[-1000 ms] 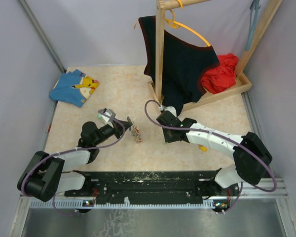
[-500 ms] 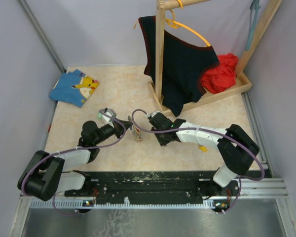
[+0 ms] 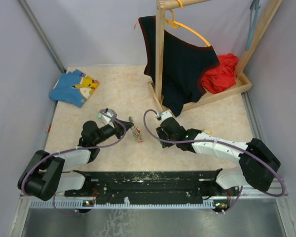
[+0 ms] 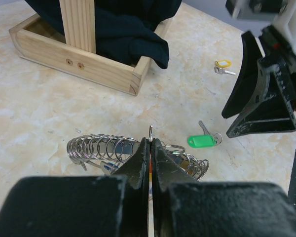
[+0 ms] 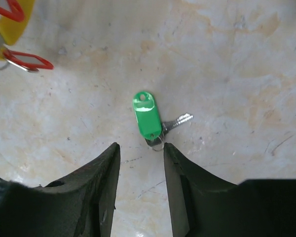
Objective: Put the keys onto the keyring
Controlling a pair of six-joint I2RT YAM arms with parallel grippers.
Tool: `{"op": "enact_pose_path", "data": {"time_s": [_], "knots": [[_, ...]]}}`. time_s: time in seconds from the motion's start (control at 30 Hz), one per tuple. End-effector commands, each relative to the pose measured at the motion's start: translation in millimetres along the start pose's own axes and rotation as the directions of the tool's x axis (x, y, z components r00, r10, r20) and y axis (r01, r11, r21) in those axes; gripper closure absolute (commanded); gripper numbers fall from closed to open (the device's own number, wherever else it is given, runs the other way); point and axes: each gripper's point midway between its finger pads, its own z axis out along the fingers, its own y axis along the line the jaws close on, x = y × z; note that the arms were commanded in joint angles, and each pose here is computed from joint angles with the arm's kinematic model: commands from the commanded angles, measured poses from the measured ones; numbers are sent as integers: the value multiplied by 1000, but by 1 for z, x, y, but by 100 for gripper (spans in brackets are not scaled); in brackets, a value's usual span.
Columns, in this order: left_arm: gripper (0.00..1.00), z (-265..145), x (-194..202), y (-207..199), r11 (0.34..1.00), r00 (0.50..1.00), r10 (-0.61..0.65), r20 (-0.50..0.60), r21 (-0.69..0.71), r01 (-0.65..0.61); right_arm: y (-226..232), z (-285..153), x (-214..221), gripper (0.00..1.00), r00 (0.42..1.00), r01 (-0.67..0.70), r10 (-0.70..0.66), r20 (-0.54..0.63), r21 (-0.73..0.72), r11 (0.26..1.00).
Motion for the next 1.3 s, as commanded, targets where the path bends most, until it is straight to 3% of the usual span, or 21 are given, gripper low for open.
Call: {"op": "enact_pose_path", "data": {"time_s": [0.0,0.13,0.33,0.63,0.9,1.07,1.27], "knots": [[100,7,-21,-5,998,998,46,52,42,-48,0,5,3,59,986,-135,136,94,-23,991],[100,8,-20,-5,998,998,45,51,42,-47,-11,6,12,62,951,-259,260,167,-29,966],[100,9,-19,-6,998,998,39,44,48,-41,-15,7,15,63,899,-360,386,208,-150,921],[100,11,-17,-9,997,999,38,38,62,-40,-10,19,27,69,899,-383,409,158,-170,908],[100,12,-15,-9,997,999,36,34,62,-38,-26,24,42,70,889,-434,438,135,-61,899],[100,13,-15,-9,997,999,36,31,65,-38,-9,29,42,70,910,-392,405,85,-138,910],[100,13,-14,-9,997,999,39,28,65,-40,-8,31,42,80,905,-401,416,86,-147,904]]}}
